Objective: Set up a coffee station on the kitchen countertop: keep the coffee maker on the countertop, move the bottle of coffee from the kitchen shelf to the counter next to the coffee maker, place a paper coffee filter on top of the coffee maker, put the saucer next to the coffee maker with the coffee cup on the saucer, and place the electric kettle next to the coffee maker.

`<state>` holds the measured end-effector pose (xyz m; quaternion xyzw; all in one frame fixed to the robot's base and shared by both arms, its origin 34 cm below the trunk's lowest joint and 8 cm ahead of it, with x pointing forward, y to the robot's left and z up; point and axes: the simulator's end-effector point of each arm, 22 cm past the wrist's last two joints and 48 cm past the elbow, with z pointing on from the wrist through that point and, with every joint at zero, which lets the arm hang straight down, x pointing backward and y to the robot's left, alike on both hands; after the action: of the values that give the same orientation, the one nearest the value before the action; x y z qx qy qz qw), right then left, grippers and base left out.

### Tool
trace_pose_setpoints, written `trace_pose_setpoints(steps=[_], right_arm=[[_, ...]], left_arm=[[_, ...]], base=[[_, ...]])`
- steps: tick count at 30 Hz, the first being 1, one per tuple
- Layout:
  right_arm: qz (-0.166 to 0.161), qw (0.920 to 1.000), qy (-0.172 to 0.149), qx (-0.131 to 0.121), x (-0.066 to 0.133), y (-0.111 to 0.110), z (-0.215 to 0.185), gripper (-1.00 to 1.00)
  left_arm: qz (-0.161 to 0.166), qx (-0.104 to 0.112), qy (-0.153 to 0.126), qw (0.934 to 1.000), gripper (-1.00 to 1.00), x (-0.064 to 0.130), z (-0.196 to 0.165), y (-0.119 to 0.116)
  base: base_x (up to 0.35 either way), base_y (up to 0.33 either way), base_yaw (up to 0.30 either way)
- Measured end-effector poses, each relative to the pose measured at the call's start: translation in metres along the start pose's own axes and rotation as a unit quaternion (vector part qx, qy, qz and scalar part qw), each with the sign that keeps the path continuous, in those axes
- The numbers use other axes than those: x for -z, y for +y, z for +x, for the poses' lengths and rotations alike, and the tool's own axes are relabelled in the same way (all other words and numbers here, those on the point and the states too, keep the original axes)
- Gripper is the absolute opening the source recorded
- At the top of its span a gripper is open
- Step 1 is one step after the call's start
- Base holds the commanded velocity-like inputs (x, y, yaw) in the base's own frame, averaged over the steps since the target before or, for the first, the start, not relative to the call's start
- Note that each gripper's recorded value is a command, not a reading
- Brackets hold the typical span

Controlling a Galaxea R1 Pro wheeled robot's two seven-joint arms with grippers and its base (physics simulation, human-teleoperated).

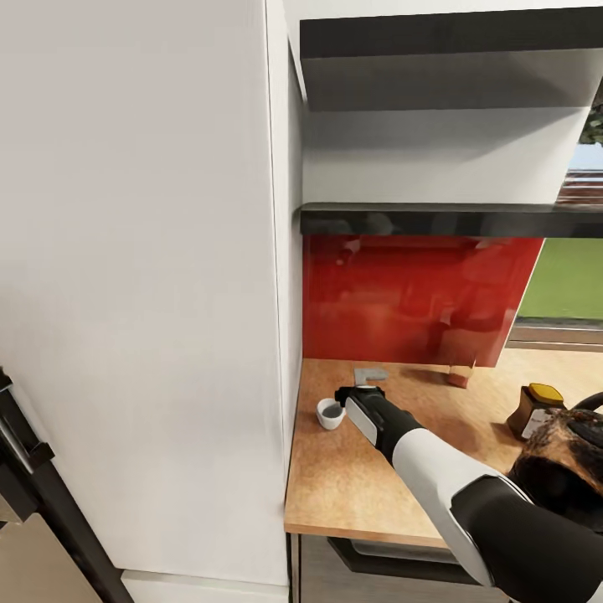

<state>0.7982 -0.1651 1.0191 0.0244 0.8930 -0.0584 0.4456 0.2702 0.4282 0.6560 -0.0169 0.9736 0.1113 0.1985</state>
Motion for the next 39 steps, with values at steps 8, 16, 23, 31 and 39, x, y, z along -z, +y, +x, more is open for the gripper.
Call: trace_pose_setpoints(steps=[8, 16, 23, 31, 39], right_arm=[[0.004, 1.0, 0.009, 0.001, -0.003, -0.003, 0.009, 1.0], [0.008, 0.9998, 0.016, 0.003, -0.004, -0.006, 0.017, 1.0], [0.009, 0.9998, 0.02, 0.004, -0.005, -0.008, 0.02, 1.0], [0.009, 0.9997, 0.021, 0.004, -0.005, -0.008, 0.021, 1.0], [0.012, 0.9996, 0.026, 0.006, -0.007, -0.01, 0.027, 1.0]], left_arm=[[0.0, 0.0, 0.001, 1.0, 1.0, 0.0, 0.002, 0.0], [0.0, 0.0, 0.002, 1.0, 1.0, 0.0, 0.002, 0.0], [0.001, 0.0, 0.002, 1.0, 1.0, 0.0, 0.002, -0.001], [0.002, 0.0, 0.004, 1.0, 1.0, 0.001, 0.004, -0.001], [0.003, 0.0, 0.009, 1.0, 1.0, 0.001, 0.009, -0.002]], base=[[0.0, 0.0, 0.0], [0.045, 0.04, 0.0], [0.049, 0.053, 0.0], [0.05, 0.106, 0.0], [0.003, 0.005, 0.0]])
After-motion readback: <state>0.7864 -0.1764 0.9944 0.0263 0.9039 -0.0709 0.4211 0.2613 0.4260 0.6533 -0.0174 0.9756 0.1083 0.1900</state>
